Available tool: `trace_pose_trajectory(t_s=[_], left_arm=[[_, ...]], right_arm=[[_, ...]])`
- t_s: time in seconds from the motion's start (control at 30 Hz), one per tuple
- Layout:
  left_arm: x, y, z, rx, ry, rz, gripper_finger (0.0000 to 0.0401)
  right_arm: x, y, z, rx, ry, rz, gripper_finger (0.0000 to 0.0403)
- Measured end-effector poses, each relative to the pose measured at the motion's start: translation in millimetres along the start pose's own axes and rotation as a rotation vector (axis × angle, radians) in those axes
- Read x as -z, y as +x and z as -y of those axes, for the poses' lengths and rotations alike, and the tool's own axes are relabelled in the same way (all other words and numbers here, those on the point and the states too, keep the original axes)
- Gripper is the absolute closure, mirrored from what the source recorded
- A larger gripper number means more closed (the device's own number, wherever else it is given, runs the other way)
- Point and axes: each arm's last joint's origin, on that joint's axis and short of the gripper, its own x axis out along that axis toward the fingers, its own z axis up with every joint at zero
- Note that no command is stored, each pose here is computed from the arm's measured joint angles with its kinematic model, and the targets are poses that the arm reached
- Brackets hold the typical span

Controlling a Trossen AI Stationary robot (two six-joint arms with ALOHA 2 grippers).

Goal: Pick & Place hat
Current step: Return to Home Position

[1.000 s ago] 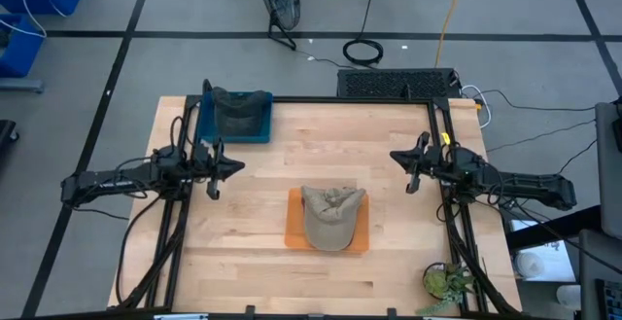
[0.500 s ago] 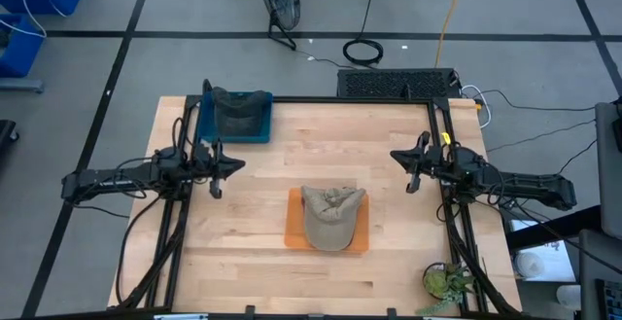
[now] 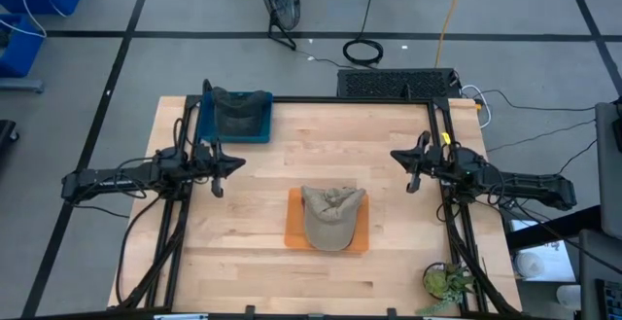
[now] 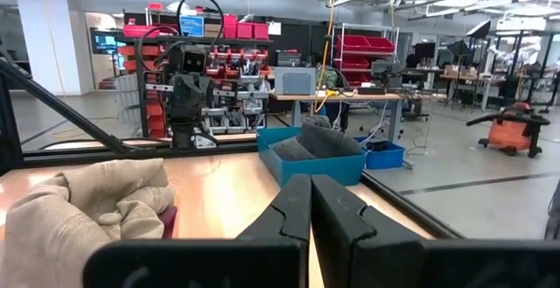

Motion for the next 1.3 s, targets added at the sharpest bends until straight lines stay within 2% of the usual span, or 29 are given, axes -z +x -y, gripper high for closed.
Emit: trace_pose_trajectory(t_s=[0.4, 0.67, 0.93, 1.17, 1.3], left_arm=[[13, -1, -1, -0.002, -0.039, -0.131, 0.0398], [13, -1, 3, 0.036, -0.019, -0.134, 0.0398], [12, -1, 3, 0.033, 0.008, -0.127, 0.0398], [14, -1, 5, 0.099, 0.065, -0.147, 0.0398], [14, -1, 5, 0.103, 0.081, -0.149, 0.0398]], right_arm=[[2, 0, 0, -0.004, 0.011, -0.022, 0.0403], [1, -1, 0, -0.006, 0.014, -0.012, 0.0403], [6, -3, -1, -0.057, 0.009, -0.062, 0.0403], [11, -4, -2, -0.063, 0.036, -0.111, 0.0403], [10, -4, -5, -0.165, 0.070, -0.111, 0.0403]])
